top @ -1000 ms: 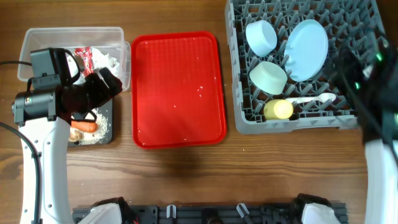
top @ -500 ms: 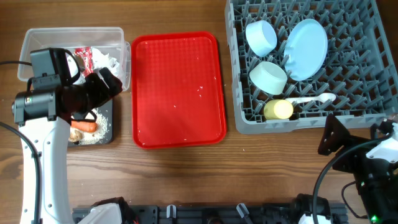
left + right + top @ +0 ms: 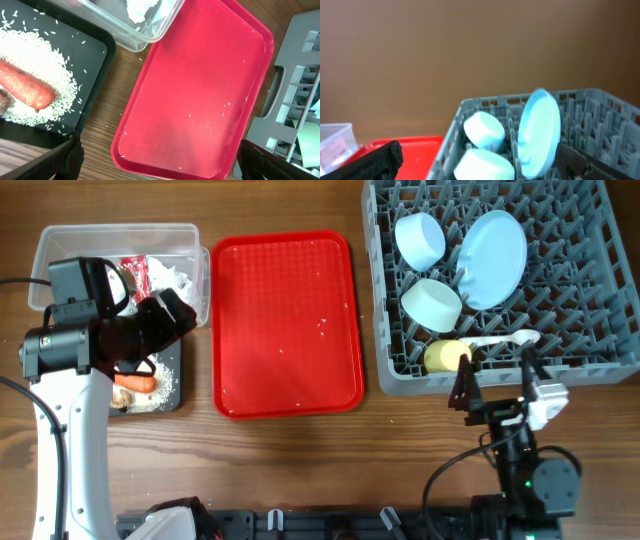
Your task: Sort waste into correct bins and load items into the dishwasher rack
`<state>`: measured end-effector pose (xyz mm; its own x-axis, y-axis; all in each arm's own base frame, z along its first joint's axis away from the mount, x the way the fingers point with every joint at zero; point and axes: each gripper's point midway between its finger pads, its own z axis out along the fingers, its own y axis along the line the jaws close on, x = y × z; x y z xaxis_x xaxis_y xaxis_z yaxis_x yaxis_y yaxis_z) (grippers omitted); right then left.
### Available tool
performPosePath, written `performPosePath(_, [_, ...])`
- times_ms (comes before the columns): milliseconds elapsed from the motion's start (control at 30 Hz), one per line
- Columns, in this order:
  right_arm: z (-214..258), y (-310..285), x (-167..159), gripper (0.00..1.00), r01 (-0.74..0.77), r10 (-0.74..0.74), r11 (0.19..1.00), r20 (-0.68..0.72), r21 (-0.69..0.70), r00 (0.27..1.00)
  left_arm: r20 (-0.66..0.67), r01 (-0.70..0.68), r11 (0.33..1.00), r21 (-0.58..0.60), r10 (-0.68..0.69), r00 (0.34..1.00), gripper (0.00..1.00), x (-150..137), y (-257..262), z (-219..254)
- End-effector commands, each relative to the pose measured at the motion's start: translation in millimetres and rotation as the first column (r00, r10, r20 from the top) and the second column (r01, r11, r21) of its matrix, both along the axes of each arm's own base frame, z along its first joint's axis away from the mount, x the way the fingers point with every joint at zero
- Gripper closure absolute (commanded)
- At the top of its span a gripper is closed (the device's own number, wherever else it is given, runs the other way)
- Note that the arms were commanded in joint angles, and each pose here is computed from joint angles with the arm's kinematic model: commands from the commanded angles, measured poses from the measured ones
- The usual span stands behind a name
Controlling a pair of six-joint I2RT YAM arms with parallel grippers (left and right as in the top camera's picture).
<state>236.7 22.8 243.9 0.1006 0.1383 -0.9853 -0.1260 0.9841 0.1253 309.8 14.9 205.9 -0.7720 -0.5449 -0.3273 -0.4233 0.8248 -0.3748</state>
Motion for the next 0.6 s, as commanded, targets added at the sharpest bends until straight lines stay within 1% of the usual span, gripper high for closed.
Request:
performPosePath(0, [-24, -5, 3, 0.0, 0.031, -0.031, 0.999, -0.006, 0.021, 1.0, 0.02, 0.002, 1.0, 0.005, -0.002, 1.0, 0.0, 2, 1, 6])
performPosePath(100, [-39, -5, 6, 0.0, 0.028, -0.026, 0.998, -0.026, 0.062, 0.999, 0.02, 0.002, 1.0, 0.005, -0.002, 1.0, 0.0, 2, 1, 6])
performPosePath(200, [-41, -5, 8, 0.0, 0.029, -0.028, 0.998, -0.01, 0.053, 1.0, 0.02, 0.002, 1.0, 0.005, -0.002, 1.0, 0.0, 2, 1, 6])
performPosePath(233, [-45, -5, 8, 0.0, 0.027, -0.026, 0.998, -0.024, 0.053, 0.999, 0.02, 0.002, 1.0, 0.005, -0.002, 1.0, 0.0, 2, 1, 6])
performPosePath(300, [-68, 3, 9, 0.0, -0.014, 0.02, 0.999, -0.116, 0.052, 0.993, 0.02, 0.002, 1.0, 0.005, -0.002, 1.0, 0.0, 2, 1, 6])
performPosePath(333, [-67, 7, 8, 0.0, -0.037, 0.043, 0.998, -0.116, 0.053, 0.992, 0.02, 0.002, 1.0, 0.005, -0.002, 1.0, 0.0, 2, 1, 6])
performPosePath(567, [-69, 7, 9, 0.0, -0.034, 0.04, 0.998, -0.124, 0.051, 0.992, 0.02, 0.002, 1.0, 0.005, -0.002, 1.0, 0.0, 2, 1, 6])
